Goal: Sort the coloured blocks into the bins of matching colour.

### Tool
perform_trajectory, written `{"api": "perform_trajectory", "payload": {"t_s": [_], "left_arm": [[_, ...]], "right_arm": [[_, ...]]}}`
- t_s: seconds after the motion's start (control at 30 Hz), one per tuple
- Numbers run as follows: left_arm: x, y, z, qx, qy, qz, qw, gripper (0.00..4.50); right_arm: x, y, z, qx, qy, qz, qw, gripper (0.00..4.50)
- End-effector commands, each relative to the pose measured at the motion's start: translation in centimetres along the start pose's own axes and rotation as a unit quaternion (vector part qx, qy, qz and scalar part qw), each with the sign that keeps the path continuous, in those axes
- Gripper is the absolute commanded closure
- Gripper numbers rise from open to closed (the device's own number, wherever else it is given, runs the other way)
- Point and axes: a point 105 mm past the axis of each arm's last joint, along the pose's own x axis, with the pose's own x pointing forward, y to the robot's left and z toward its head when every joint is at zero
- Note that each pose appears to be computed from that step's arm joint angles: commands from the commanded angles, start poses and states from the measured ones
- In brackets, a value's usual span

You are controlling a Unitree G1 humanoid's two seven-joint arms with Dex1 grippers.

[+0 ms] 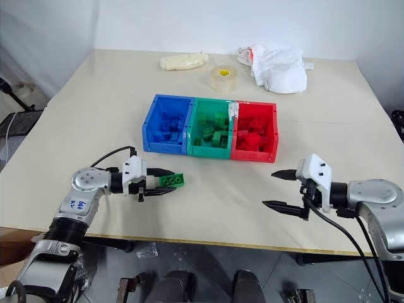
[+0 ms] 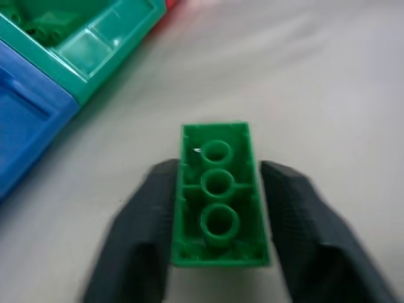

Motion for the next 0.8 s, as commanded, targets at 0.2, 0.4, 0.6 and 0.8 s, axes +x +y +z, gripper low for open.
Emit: {"api": "perform_trajectory", "payload": {"t_s": [0.2,0.4,0.6,0.8], "left_arm": [[2.6,3.9,7.6,0.070,-0.081,0.041,0.993,3.08],[5.6,8.1,10.0,0.085,-0.080,0.107,0.987,3.08],[7.9,11.2,10.8,0.071,-0.068,0.181,0.979,2.03],[8.2,10.8,12.1,0.075,-0.097,0.144,0.982,0.52]], "right_arm": [[-0.9,0.3,1.0,-0.014,-0.011,-0.024,1.000,0.00],[-1.0,0.5,0.8,-0.010,-0.015,-0.037,0.999,0.00],[-0.9,0.7,0.8,-0.008,-0.019,-0.046,0.999,0.00],[-1.0,0.6,0.8,-0.008,-0.020,-0.050,0.999,0.00]]}}
